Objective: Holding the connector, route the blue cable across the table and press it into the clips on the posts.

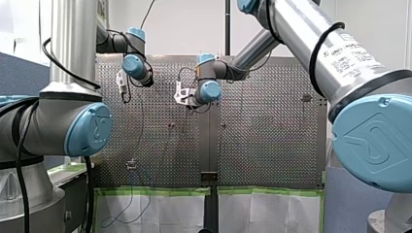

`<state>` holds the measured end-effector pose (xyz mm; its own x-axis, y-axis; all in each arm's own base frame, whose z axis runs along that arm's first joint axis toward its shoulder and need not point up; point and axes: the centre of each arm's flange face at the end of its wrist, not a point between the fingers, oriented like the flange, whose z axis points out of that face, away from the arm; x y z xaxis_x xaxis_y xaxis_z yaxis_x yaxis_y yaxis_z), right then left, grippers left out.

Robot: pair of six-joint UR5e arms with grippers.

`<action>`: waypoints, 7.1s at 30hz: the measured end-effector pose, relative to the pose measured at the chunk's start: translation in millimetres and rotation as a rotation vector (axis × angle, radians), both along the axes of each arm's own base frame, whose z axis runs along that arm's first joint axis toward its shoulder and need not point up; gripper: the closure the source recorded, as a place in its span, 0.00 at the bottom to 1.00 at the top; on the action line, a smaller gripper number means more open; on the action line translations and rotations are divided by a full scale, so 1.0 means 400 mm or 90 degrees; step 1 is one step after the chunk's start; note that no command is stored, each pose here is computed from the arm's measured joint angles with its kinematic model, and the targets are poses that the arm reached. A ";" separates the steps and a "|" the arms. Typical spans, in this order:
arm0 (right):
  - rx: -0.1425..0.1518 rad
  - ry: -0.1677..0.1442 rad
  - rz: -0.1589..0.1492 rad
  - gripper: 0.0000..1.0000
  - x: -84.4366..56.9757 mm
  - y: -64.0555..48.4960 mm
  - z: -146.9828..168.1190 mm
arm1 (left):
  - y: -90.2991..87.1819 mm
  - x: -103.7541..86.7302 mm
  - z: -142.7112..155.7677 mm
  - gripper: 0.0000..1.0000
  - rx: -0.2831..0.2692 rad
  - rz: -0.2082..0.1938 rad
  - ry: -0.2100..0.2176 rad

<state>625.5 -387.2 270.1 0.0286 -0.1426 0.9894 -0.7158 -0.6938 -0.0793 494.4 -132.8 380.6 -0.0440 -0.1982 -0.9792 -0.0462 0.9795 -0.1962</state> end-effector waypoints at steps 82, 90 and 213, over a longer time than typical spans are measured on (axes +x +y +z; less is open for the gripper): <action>0.000 0.000 0.000 1.00 0.000 0.000 0.000 | 0.000 0.000 0.000 0.90 0.000 0.000 0.000; 0.000 0.000 0.000 1.00 0.000 0.000 0.000 | 0.000 0.000 0.000 0.90 0.000 0.000 0.000; 0.000 0.000 0.000 1.00 0.000 0.000 0.000 | 0.047 -0.101 -0.178 0.90 0.035 0.112 0.090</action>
<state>625.5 -387.2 270.1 0.0286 -0.1426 0.9894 -0.7158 -0.6937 -0.0792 453.8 -114.2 309.2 -0.1506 -0.1608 -0.9754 -0.2400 0.9631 -0.1218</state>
